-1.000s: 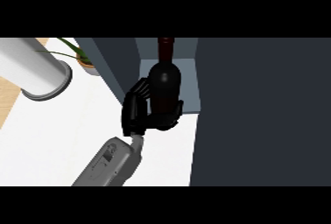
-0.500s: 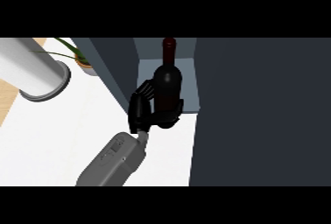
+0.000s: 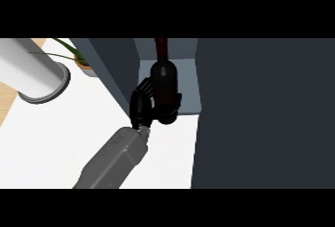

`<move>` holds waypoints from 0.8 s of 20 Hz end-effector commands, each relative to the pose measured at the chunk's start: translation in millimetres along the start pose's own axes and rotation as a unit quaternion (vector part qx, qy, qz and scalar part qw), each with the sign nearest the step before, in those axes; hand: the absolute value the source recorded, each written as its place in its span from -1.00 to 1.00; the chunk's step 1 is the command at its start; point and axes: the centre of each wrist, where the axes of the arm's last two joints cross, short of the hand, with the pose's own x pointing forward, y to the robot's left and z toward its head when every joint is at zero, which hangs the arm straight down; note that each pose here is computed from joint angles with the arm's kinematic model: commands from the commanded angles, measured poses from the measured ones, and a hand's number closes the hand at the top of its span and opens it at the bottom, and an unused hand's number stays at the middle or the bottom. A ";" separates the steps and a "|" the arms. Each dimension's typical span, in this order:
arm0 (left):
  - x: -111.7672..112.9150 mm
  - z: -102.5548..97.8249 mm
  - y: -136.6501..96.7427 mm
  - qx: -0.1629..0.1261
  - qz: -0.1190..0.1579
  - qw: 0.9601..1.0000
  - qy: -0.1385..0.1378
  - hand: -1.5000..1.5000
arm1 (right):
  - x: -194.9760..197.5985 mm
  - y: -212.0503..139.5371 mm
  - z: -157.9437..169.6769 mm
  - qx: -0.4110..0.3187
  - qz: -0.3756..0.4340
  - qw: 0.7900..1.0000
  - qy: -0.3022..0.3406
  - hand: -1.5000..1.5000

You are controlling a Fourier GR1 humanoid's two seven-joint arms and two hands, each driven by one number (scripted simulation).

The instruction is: Pick up the wine, place it into the cabinet and close the cabinet

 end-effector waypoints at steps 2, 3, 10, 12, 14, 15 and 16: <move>9.7 -26.1 -8.6 0.005 0.003 1.000 0.005 1.00 | 29.2 1.5 19.0 0.025 -0.039 0.998 -0.034 -1.00; 9.3 -26.9 -7.6 0.014 0.002 1.000 0.002 1.00 | 34.6 1.5 24.4 0.021 -0.034 0.998 -0.043 -1.00; 16.2 -47.1 -9.5 0.019 0.007 1.000 0.003 1.00 | 33.1 -0.1 20.0 0.019 -0.033 0.999 -0.038 -1.00; 30.9 -49.1 -29.0 0.035 0.006 0.999 0.006 1.00 | 38.2 3.7 23.3 0.027 -0.039 0.998 -0.044 -1.00; 35.4 -61.9 -25.6 0.026 -0.003 1.000 0.009 1.00 | 33.5 7.2 21.2 0.015 -0.042 0.998 -0.042 -1.00; 40.3 -64.4 -29.5 0.027 -0.002 1.000 0.003 1.00 | 31.2 11.5 24.1 0.016 -0.048 0.998 -0.046 -1.00; 47.9 -69.9 -33.6 0.027 0.006 1.000 -0.004 1.00 | 29.6 5.4 21.9 0.020 -0.041 0.998 -0.043 -1.00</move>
